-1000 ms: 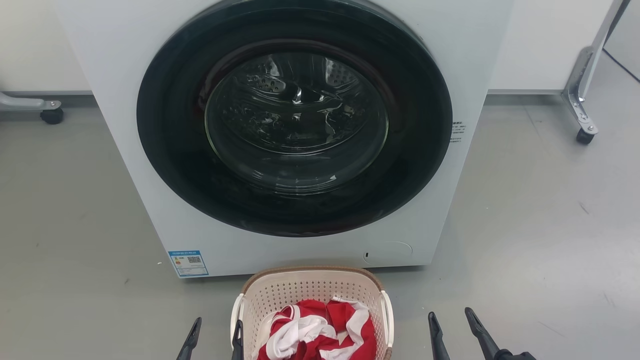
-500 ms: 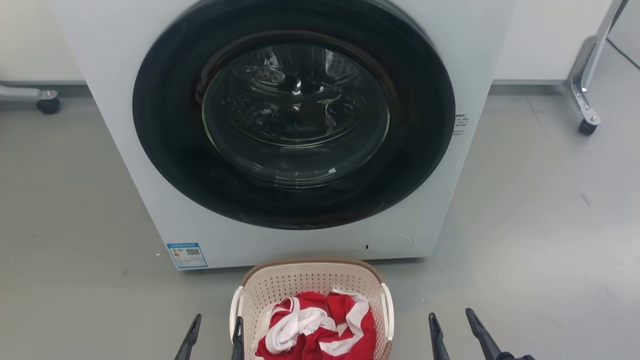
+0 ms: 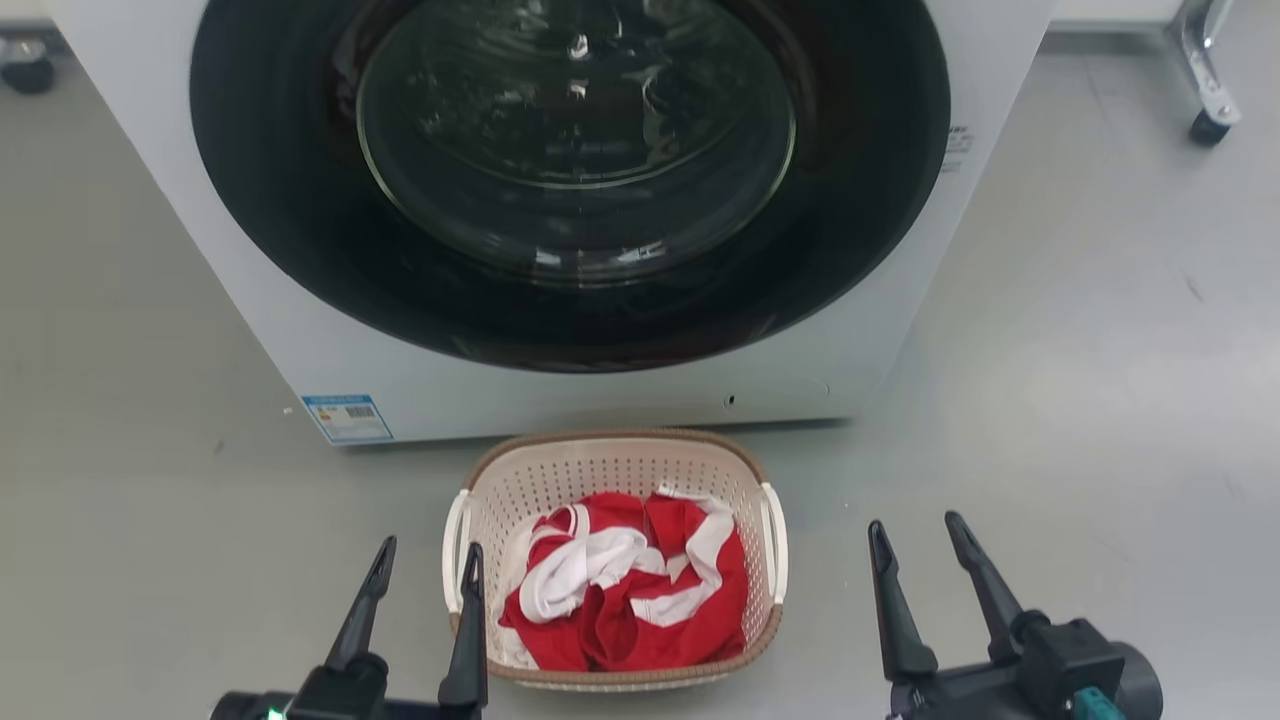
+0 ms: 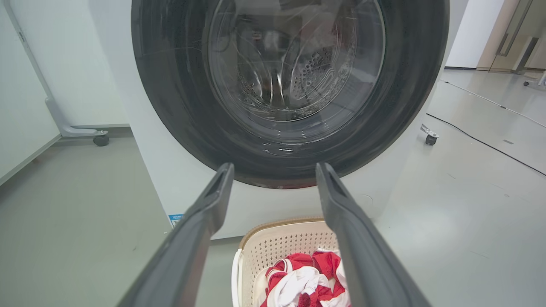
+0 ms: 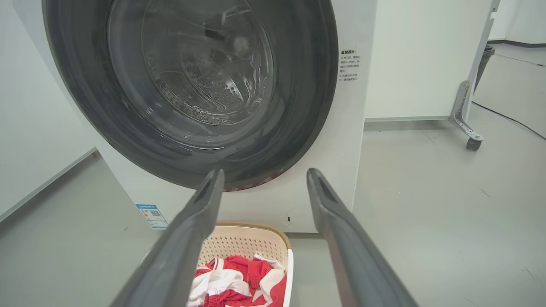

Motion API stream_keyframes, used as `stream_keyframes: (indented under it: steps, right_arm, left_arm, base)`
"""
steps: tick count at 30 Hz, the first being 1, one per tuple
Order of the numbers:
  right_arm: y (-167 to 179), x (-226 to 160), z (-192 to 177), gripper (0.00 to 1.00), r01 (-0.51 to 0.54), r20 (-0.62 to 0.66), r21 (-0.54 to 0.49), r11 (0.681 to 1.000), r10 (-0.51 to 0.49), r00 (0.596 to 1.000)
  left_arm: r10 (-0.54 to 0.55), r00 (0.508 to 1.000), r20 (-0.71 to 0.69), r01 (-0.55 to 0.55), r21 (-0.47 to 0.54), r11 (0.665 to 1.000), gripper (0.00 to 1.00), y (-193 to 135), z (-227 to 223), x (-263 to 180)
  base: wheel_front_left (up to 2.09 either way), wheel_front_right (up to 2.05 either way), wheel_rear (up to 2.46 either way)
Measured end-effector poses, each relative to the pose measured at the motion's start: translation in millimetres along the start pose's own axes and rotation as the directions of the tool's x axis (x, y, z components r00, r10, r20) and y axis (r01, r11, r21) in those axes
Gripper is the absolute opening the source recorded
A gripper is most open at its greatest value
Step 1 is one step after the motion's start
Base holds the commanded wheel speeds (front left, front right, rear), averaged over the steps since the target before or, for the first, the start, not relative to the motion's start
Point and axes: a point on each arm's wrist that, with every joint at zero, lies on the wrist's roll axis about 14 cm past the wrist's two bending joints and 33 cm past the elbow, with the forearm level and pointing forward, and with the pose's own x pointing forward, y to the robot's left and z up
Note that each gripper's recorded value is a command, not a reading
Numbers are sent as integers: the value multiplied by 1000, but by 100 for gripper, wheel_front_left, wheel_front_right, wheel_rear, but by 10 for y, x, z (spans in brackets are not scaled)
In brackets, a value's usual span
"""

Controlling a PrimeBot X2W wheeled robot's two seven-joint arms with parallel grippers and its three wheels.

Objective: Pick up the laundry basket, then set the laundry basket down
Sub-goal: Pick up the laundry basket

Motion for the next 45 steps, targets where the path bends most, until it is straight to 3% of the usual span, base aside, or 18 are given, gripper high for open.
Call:
stream_keyframes:
  steps: [19,45]
  right_arm:
    - [-293,770,-647,100,8,-129,-17,1000,-10,992]
    - [-605,1484,-2068,100,15,-364,-25,1000,-23,931]
  left_arm:
    - [42,991,-130,-44,-10,999,100,237,-651,795]
    - [94,912,-400,-118,-36,992,100,565,-2131,1379]
  base:
    - [0,0,0]
    - [0,0,0]
